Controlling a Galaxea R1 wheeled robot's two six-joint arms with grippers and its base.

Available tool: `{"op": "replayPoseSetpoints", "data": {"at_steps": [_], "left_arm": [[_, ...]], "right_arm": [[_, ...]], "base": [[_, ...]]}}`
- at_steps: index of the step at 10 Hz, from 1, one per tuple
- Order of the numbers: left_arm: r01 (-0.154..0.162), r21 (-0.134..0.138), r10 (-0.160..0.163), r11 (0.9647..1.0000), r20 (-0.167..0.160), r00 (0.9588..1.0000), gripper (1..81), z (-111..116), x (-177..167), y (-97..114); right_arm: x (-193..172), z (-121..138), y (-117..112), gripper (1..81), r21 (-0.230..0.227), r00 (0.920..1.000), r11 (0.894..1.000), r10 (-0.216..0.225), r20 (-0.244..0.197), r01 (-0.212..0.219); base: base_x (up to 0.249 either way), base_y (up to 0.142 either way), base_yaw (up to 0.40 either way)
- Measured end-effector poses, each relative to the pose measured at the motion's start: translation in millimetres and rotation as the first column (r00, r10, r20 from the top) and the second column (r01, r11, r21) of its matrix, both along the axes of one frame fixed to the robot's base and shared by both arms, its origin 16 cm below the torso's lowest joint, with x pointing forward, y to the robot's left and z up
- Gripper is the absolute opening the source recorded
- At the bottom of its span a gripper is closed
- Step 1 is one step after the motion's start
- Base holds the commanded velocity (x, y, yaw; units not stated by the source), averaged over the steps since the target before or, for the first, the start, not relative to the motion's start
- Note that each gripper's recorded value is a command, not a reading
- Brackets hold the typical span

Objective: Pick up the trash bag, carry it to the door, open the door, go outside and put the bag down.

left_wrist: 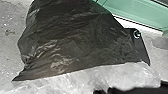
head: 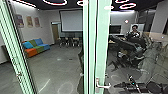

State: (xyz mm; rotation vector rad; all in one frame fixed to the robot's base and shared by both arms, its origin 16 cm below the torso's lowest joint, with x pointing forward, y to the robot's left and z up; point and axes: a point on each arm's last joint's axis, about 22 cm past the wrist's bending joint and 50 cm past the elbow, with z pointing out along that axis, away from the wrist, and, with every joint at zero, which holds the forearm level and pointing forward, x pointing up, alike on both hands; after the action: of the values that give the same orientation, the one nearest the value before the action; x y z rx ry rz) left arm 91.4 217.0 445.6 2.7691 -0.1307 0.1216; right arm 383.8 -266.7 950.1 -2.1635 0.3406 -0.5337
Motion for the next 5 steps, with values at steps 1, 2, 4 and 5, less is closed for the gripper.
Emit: {"op": "replayPoseSetpoints", "data": {"at_steps": [1,2,4,5], "left_arm": [[-0.001,0.001,0.001,1.0000,-0.001,1.0000,1.0,-1,0,-1],[-0.001,-0.002,0.001,1.0000,-0.001,1.0000,1.0,-1,-1,-4],[-0.003,0.006,0.003,1.0000,-0.001,1.0000,1.0,-2,0,-1],[-0.003,0.008,0.003,1.0000,0.000,1.0000,1.0,-2,0,1]], "right_arm": [[5,-4,4,81.1,0.005,0.9995,1.000,-0.008,-0.031,0.009],[13,-3,6,81.1,0.011,0.9986,1.000,-0.022,-0.047,0.023],[28,-1,9,81.1,0.029,0.9957,0.998,-0.055,-0.075,0.057],[33,-4,12,81.1,0.034,0.9939,0.997,-0.064,-0.090,0.067]], "base": [[0.000,0.000,0.000],[0.000,0.000,0.000],[0.000,0.000,0.000],[0.000,0.000,0.000]]}}
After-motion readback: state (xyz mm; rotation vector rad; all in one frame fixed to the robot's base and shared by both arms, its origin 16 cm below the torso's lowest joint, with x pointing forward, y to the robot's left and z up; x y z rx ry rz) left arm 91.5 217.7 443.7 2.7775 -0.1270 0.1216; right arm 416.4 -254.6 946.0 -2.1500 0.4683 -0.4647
